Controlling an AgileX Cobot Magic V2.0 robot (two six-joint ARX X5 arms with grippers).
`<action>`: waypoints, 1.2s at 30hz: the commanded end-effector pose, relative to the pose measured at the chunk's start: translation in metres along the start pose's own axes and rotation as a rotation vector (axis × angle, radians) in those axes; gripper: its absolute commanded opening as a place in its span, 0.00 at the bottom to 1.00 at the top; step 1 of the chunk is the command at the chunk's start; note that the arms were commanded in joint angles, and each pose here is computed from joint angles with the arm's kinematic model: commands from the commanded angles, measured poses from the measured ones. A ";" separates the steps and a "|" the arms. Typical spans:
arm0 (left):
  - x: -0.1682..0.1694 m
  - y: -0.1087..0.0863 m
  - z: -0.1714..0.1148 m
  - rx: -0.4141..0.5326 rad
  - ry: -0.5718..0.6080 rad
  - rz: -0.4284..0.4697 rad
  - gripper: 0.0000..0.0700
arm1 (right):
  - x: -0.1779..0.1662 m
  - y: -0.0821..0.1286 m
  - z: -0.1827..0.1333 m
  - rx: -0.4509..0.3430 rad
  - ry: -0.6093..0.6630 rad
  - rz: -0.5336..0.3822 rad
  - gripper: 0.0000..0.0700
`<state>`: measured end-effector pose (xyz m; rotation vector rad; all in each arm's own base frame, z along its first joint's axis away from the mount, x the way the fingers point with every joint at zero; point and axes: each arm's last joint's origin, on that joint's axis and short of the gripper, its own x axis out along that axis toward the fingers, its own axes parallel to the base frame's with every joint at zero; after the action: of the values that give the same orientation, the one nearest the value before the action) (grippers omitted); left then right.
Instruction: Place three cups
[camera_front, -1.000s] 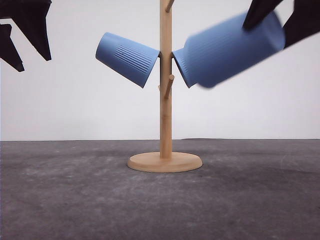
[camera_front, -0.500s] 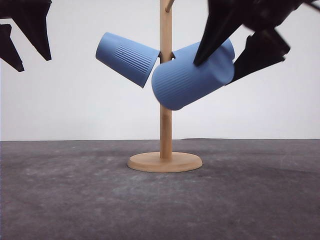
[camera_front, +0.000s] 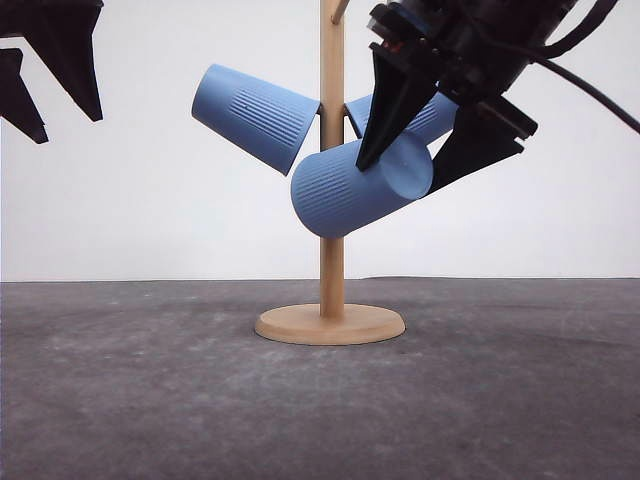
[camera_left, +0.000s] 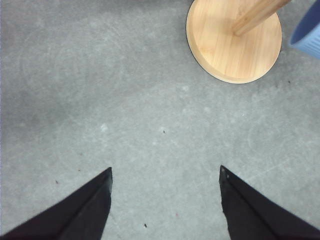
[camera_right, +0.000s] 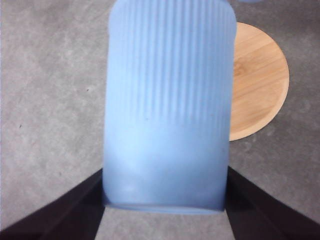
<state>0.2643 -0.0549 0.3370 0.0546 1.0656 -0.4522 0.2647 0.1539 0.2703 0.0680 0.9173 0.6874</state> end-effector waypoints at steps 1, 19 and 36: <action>-0.002 -0.001 0.005 0.005 -0.016 0.003 0.56 | 0.002 0.002 0.007 0.009 -0.026 -0.002 0.70; -0.002 -0.001 0.004 0.002 -0.003 0.002 0.56 | 0.000 0.005 0.017 0.007 -0.113 0.037 0.71; -0.003 0.000 0.001 -0.004 0.029 0.000 0.56 | -0.044 0.006 0.035 -0.001 -0.263 0.198 0.71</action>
<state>0.2605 -0.0541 0.3350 0.0517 1.1120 -0.4503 0.2707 0.1423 0.3144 0.2507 0.7043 0.8292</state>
